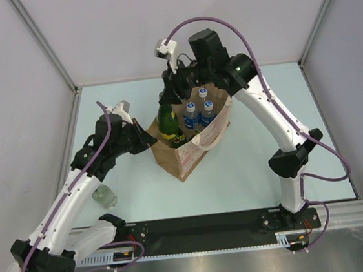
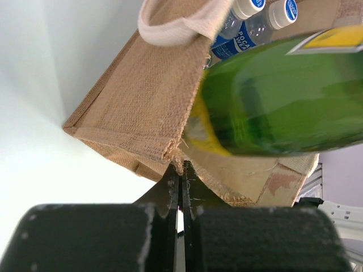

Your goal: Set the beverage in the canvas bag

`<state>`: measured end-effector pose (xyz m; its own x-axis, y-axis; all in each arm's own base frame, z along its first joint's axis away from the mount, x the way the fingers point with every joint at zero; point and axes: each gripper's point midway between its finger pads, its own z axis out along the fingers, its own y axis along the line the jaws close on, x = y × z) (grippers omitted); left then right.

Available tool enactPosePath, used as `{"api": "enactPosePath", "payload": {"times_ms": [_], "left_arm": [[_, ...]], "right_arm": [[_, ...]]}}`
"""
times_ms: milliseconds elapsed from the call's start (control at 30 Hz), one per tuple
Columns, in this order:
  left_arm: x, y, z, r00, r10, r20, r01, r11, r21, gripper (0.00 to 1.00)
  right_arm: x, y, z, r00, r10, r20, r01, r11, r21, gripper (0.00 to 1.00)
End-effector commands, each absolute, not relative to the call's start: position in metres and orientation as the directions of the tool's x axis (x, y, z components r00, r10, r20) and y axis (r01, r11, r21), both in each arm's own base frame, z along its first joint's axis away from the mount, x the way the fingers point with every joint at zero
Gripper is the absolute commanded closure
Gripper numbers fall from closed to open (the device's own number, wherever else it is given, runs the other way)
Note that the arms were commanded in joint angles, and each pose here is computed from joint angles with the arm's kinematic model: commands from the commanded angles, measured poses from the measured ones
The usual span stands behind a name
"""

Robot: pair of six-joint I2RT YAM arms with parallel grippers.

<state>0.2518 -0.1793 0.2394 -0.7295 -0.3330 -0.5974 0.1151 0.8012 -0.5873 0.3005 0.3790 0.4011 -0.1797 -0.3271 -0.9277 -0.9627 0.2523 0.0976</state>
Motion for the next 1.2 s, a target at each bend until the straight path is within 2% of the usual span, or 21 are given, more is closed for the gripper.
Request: {"api": "enactPosePath", "payload": {"times_ms": [0, 300, 600, 1167], "left_arm": [[0.250, -0.173, 0.261, -0.684, -0.335, -0.648, 0.162, 0.796, -0.583, 1.00], [0.251, -0.165, 0.258, -0.676, -0.365, -0.640, 0.134, 0.793, -0.594, 1.00], [0.258, -0.162, 0.267, -0.659, -0.405, -0.634, 0.134, 0.765, -0.629, 0.97], [0.256, -0.158, 0.274, -0.655, -0.406, -0.637, 0.161, 0.749, -0.643, 0.92]], "right_arm": [[0.291, 0.403, 0.447, -0.067, -0.195, -0.979, -0.983, 0.181, 0.031, 1.00], [0.294, 0.424, 0.401, -0.095, -0.267, -0.959, -0.987, 0.149, 0.057, 1.00], [0.280, 0.430, 0.373, 0.054, -0.180, -0.982, -0.994, 0.081, -0.069, 1.00], [0.276, 0.440, 0.302, 0.129, -0.176, -0.976, -0.991, 0.010, -0.133, 1.00]]}}
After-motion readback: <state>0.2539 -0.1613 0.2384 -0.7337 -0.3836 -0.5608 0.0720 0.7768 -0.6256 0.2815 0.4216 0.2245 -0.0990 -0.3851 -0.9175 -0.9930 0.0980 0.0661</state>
